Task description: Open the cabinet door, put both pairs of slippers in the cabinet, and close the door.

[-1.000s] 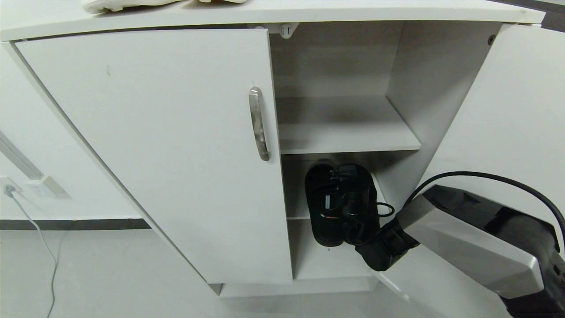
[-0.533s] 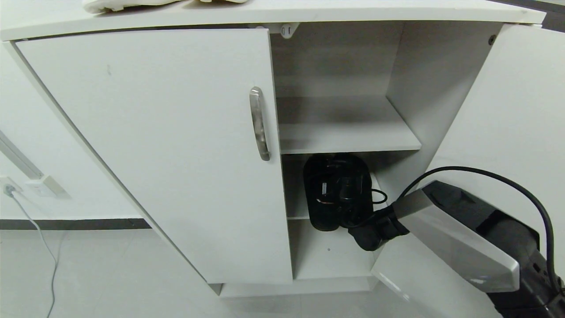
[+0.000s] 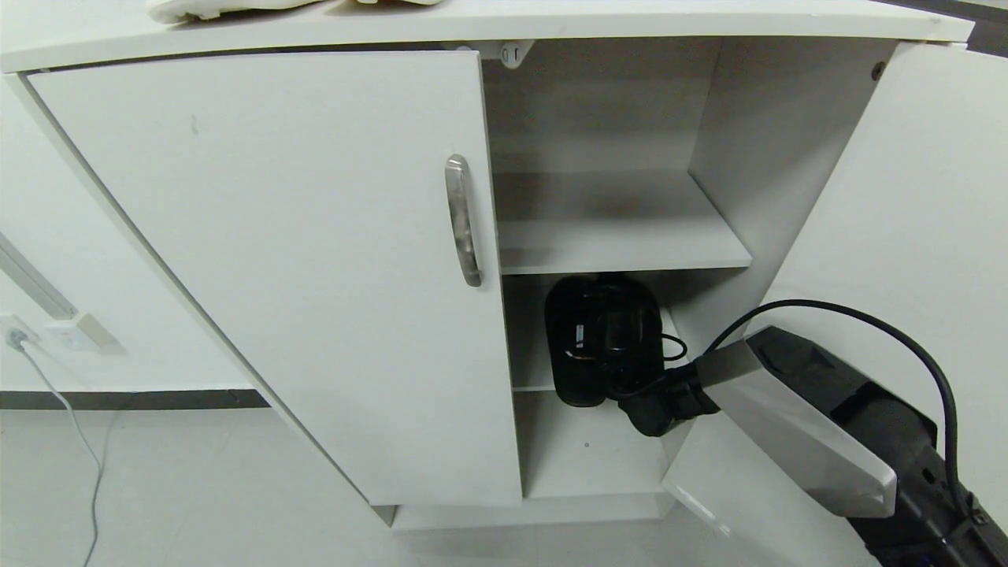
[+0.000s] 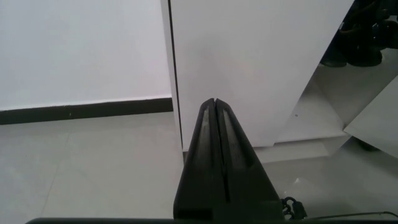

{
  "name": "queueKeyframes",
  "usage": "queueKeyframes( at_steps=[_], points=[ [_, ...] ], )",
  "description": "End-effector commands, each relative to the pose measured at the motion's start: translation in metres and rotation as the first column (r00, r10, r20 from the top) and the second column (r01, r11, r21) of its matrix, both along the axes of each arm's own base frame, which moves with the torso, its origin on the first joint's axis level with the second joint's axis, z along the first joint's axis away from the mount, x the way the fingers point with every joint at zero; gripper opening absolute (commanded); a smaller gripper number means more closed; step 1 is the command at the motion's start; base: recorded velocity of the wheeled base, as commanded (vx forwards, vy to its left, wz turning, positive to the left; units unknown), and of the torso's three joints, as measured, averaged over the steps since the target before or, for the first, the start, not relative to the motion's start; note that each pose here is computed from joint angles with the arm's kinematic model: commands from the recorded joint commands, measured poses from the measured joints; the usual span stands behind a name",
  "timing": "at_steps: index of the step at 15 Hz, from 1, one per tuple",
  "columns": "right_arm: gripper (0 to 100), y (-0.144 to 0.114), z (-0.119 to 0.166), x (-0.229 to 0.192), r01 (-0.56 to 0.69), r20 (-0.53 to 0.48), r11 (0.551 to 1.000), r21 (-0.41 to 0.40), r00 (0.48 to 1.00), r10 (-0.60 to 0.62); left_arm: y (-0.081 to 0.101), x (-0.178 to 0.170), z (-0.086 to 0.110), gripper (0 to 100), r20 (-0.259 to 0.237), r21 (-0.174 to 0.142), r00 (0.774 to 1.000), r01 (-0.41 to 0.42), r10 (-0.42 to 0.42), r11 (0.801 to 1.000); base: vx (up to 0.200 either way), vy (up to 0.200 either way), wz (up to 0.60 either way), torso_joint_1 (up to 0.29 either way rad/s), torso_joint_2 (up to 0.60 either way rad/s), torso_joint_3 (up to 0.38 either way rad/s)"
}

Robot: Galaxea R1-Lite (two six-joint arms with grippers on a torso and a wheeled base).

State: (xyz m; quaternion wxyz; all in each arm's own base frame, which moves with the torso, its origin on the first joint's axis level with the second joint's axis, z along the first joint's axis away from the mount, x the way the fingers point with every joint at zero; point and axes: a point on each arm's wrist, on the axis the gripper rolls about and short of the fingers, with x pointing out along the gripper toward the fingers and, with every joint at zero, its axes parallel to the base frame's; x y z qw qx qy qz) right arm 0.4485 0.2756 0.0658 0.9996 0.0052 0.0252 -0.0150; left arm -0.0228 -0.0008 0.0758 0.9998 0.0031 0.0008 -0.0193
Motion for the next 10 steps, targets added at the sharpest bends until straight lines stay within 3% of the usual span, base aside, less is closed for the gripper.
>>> queueKeyframes(
  at_steps=[1,2,10],
  points=[
    [0,0.000,0.000,0.000,0.000,0.000,1.000,0.000,1.000,0.000,0.000,0.000,0.000,0,0.000,0.000,1.000,0.000,0.000,1.000,0.000,0.000,0.00,0.000,0.00,0.000],
    [100,0.000,0.001,0.001,0.000,0.000,1.000,0.000,1.000,0.000,0.000,0.000,0.000,0,0.000,0.000,1.000,0.000,0.000,1.000,0.000,0.000,0.00,0.000,0.00,0.000],
    [100,-0.004,0.005,-0.031,-0.027,-0.023,1.000,-0.014,0.999,0.027,0.000,0.000,0.000,0,-0.001,0.000,1.000,0.000,0.000,1.000,0.000,0.000,0.00,0.000,0.00,0.000]
  ],
)
